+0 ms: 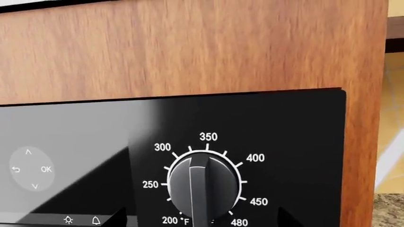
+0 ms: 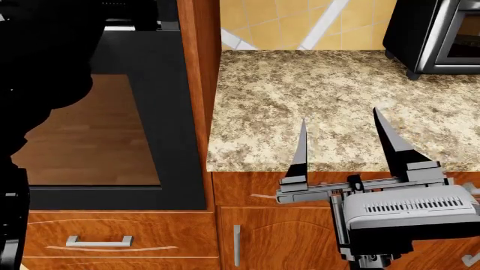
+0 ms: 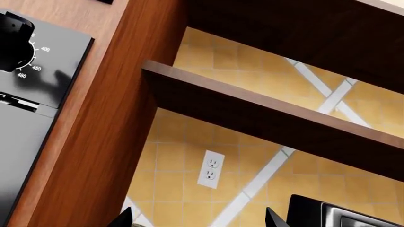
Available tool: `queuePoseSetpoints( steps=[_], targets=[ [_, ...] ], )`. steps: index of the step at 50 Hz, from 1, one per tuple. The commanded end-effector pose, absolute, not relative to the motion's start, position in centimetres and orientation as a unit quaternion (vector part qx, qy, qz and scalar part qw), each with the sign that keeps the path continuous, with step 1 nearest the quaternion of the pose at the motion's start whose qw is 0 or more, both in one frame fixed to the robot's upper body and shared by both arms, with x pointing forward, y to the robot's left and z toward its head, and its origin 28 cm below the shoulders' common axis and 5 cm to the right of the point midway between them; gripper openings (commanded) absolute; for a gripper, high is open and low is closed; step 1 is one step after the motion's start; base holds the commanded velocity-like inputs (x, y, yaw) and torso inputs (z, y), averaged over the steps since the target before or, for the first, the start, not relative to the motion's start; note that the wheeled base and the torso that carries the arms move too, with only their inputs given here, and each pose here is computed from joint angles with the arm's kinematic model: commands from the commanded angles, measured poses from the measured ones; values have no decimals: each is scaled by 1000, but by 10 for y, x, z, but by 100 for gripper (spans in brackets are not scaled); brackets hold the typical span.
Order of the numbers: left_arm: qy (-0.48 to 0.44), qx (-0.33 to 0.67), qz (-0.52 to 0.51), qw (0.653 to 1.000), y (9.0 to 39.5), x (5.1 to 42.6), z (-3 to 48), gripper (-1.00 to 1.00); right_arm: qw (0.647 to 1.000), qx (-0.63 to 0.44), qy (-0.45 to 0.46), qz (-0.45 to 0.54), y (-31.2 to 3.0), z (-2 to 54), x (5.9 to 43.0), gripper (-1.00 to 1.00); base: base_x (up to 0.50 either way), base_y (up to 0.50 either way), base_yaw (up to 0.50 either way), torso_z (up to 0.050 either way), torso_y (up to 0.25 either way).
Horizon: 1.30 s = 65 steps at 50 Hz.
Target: Preheat the oven by turning the temperature knob.
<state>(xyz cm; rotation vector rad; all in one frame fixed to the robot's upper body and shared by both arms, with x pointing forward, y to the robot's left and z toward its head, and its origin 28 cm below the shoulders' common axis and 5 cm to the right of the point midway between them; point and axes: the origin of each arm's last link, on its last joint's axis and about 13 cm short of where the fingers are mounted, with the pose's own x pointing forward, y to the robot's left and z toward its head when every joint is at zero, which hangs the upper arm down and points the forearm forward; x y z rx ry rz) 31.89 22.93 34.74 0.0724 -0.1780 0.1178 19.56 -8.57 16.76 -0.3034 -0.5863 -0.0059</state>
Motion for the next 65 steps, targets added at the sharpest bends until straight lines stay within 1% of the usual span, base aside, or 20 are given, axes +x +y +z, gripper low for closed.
queuePoseSetpoints(
  steps=[1,40,65],
  targets=[
    [-87,37,61,994,230,322,347,100,946,-149,-288,-3,-86,167,195,100,0,0,0,0,0],
    [-86,36,49,994,229,328,350,100,947,-150,-284,-2,-85,165,197,100,0,0,0,0,0],
    [-81,37,66,994,234,335,348,100,947,-152,-283,-2,-85,165,197,100,0,0,0,0,0]
  ],
)
